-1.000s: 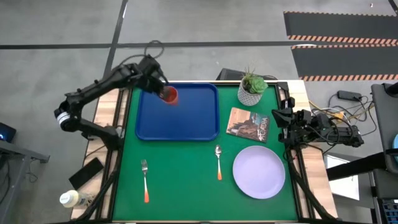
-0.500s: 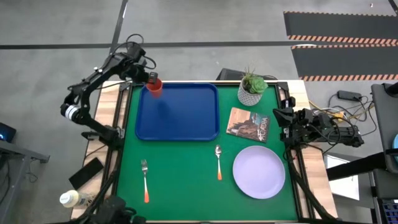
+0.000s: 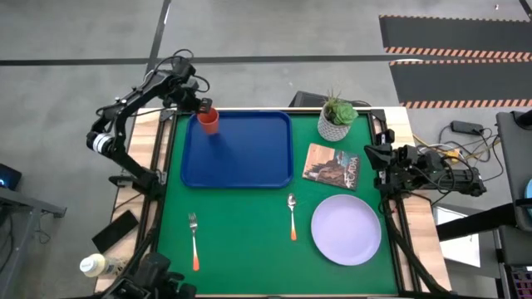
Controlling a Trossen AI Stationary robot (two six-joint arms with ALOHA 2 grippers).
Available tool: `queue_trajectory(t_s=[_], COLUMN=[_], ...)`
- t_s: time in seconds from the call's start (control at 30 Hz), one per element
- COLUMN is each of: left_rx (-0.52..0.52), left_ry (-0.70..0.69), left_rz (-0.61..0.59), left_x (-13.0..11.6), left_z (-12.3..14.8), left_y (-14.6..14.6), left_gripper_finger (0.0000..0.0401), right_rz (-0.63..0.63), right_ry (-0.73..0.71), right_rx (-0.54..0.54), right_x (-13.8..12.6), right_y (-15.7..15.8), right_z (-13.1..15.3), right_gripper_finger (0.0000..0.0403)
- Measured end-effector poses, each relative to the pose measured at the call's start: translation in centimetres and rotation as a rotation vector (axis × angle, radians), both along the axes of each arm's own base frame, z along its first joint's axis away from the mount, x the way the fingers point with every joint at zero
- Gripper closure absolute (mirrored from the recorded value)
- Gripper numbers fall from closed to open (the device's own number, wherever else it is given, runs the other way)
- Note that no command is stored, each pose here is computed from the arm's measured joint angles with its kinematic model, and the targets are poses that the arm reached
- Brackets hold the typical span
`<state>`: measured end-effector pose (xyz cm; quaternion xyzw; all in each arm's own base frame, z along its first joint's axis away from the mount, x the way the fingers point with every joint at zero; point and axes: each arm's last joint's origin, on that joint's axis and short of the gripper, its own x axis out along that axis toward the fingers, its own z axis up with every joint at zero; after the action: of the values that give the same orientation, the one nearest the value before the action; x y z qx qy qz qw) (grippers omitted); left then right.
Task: Pick and place plate/cup/fork/spoon on tray
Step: Put the orange cup on the top right of the blue tray
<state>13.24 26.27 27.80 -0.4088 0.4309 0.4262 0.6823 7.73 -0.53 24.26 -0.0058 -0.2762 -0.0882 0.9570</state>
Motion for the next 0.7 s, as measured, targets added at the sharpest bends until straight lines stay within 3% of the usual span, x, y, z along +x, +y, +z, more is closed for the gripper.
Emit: queue_trajectory(t_s=[0.47,0.7], left_rx=[0.047,0.048], left_ry=[0.100,0.103], left_rz=[0.048,0.049], left_x=[-0.3,-0.3], left_z=[-0.2,-1.6], left_y=[0.1,0.1], left_gripper_finger=[0.0401,0.0401], right_rz=[0.002,0.002], right_ry=[0.000,0.000], right_rx=[0.002,0.002], right_x=[0.0,0.0], right_y=[0.0,0.0], right_z=[0.0,0.0], right_gripper_finger=[0.0385,0.0385])
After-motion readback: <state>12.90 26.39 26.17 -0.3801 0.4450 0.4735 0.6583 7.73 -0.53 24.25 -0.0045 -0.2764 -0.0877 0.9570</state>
